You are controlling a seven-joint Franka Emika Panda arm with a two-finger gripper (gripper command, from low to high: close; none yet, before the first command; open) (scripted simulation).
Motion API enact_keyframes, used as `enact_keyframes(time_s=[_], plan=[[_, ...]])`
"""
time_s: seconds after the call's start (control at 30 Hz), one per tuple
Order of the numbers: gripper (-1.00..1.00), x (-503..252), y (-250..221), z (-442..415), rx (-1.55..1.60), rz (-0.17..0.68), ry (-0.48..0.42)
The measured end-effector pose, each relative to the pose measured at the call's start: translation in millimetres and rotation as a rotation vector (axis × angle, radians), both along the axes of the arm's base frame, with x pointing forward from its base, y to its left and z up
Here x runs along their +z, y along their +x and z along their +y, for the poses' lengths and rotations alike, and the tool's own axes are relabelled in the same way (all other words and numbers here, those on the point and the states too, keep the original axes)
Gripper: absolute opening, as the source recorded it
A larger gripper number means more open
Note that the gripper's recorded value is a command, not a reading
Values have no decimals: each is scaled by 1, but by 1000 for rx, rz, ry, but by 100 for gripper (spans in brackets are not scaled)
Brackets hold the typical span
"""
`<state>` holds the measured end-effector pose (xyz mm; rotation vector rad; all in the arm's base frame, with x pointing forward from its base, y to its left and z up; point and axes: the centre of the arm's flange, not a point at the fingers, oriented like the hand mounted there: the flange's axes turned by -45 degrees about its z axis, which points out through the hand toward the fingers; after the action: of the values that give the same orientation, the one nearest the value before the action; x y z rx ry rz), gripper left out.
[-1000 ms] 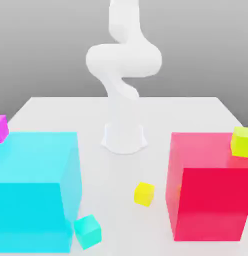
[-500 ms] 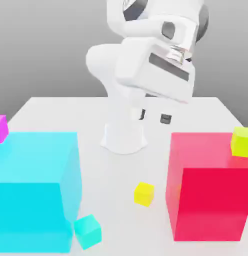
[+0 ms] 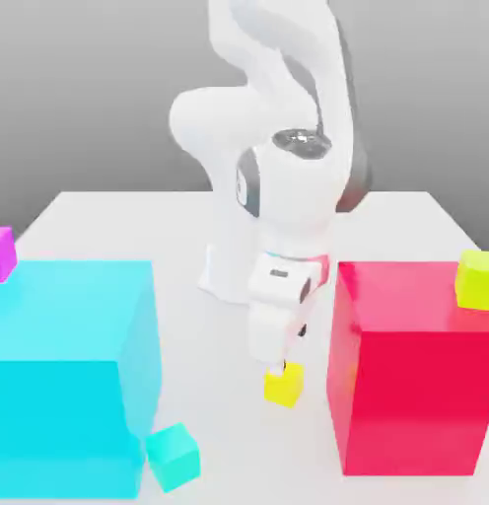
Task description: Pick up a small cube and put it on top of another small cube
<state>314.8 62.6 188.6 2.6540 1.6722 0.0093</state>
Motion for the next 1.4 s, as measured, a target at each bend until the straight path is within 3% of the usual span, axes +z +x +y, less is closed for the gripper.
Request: enact_keyframes(time_s=[0.77,0.8,1.4], plan=[[0,-63,-3,-1,-6,2,2],[-100,-66,-4,-2,-5,5,2],[-100,-32,9,6,-11,-12,5]])
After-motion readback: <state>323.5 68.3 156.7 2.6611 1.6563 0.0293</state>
